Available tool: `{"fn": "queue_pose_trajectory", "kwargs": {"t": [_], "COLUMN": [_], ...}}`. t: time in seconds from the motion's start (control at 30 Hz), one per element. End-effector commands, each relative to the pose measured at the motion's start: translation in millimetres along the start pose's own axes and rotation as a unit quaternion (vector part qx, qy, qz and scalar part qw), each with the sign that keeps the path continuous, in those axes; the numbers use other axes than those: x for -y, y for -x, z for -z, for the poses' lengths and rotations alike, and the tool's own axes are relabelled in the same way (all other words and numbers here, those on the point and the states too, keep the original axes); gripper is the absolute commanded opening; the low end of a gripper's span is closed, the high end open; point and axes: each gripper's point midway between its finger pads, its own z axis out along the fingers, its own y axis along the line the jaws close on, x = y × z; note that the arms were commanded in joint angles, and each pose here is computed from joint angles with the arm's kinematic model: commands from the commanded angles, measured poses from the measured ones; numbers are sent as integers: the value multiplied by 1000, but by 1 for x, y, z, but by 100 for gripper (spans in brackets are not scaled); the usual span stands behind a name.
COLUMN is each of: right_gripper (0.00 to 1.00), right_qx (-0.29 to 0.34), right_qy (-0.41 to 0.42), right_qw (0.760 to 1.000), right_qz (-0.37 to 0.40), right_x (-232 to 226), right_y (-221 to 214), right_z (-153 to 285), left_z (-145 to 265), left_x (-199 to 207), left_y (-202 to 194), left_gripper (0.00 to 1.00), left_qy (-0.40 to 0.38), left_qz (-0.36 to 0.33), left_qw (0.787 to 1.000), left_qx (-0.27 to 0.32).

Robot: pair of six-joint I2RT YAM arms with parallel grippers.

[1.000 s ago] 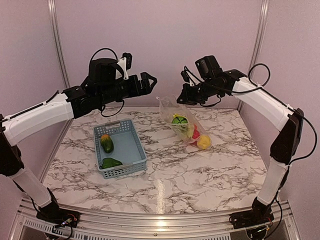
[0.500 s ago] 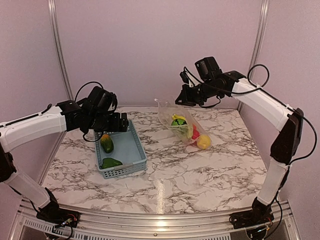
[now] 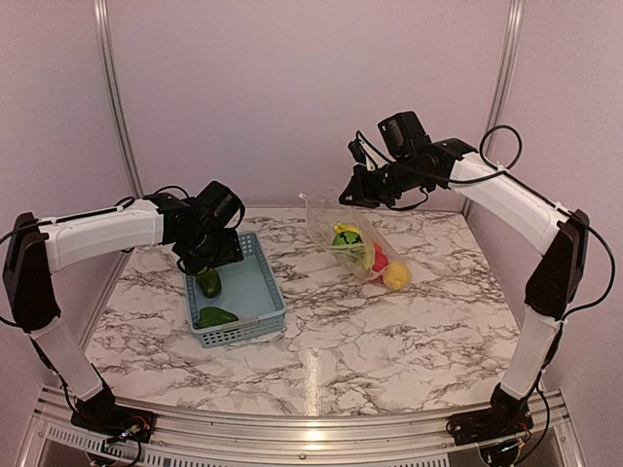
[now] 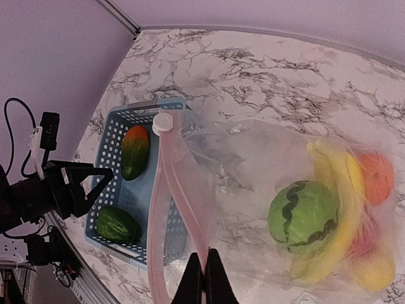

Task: Place the food in the zip-top bag and seal the zipper
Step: Pick up the fake fruit from the bin.

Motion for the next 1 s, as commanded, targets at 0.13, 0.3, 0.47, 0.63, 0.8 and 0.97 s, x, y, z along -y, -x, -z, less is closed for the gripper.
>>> {"fn": "queue_pose_trajectory", "kwargs": {"t": [0.13, 0.3, 0.47, 0.63, 0.8, 0.97], "right_gripper": [0, 0, 0, 0, 0, 0], "right_qx": [31, 29, 30, 29, 23, 22], "right_qy": [5, 1, 1, 5, 7, 9], "right_qw": [999, 1000, 1000, 1000, 1000, 1000], "right_qz": [5, 6, 5, 3, 3, 3], "right_x": [-6, -4, -4, -5, -4, -4], "right_y": [8, 2, 2, 2, 1, 4], "right_z": [25, 28, 29, 27, 22, 17], "left_z": [-40, -56, -74, -90, -105, -120], "left_x": [-19, -28, -41, -53, -63, -66], "left_y": [-1, 1, -1, 3, 3, -2], "left_gripper": [79, 79, 79, 80, 80, 78], "left_qy": [91, 117, 137, 161, 179, 185], "left_qz": [39, 45, 52, 49, 47, 41], "left_qw": [995, 992, 988, 984, 981, 978], "left_qx": [-31, -36, -52, -56, -66, -82]}}
